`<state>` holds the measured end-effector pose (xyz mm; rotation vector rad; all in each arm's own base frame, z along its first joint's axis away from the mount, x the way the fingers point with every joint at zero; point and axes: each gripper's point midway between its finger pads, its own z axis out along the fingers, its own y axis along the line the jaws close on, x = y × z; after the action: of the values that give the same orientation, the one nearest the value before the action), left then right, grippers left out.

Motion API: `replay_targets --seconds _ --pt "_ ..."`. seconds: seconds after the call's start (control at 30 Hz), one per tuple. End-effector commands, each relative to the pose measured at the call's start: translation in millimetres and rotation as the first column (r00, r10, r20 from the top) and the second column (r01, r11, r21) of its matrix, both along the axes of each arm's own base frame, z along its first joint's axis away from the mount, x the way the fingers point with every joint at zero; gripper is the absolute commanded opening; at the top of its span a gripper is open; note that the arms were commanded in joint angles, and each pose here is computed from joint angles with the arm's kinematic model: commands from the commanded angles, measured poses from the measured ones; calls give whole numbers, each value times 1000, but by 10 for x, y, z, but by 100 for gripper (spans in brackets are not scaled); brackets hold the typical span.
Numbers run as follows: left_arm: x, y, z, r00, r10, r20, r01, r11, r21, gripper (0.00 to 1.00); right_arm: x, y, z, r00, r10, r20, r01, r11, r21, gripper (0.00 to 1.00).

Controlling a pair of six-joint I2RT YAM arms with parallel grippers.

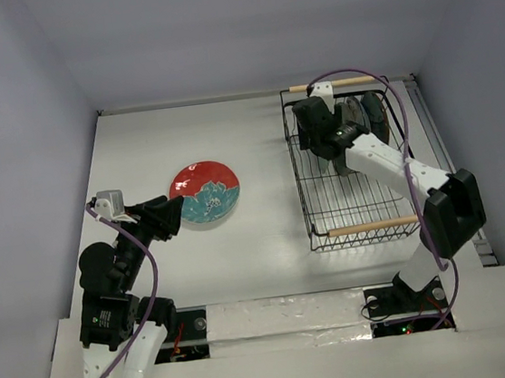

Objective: Unload the plates from the dish rack

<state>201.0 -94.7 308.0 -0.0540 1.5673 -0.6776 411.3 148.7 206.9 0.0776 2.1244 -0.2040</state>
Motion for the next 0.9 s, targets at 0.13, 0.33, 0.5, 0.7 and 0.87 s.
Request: replay_targets --seconds 0.13,0.33,0.5,0.7,0.87 --pt "-2 -47 85 999 -25 34 25 1000 -10 46 182 -250 120 995 -99 19 101 982 -157 45" --pt "-16 -41 97 999 -23 40 23 1000 -11 46 277 -294 284 991 -127 40 133 968 -214 15" --pt "-20 -35 103 999 -20 43 20 1000 -12 46 252 -354 656 987 -128 96 146 966 -212 0" --pt "-29 -30 119 999 -18 49 19 1000 -14 46 88 -542 1392 959 -158 235 200 966 -167 0" --pt "-27 -29 109 999 -17 46 18 1000 -15 46 -161 -643 1903 929 -164 331 198 978 -72 0"
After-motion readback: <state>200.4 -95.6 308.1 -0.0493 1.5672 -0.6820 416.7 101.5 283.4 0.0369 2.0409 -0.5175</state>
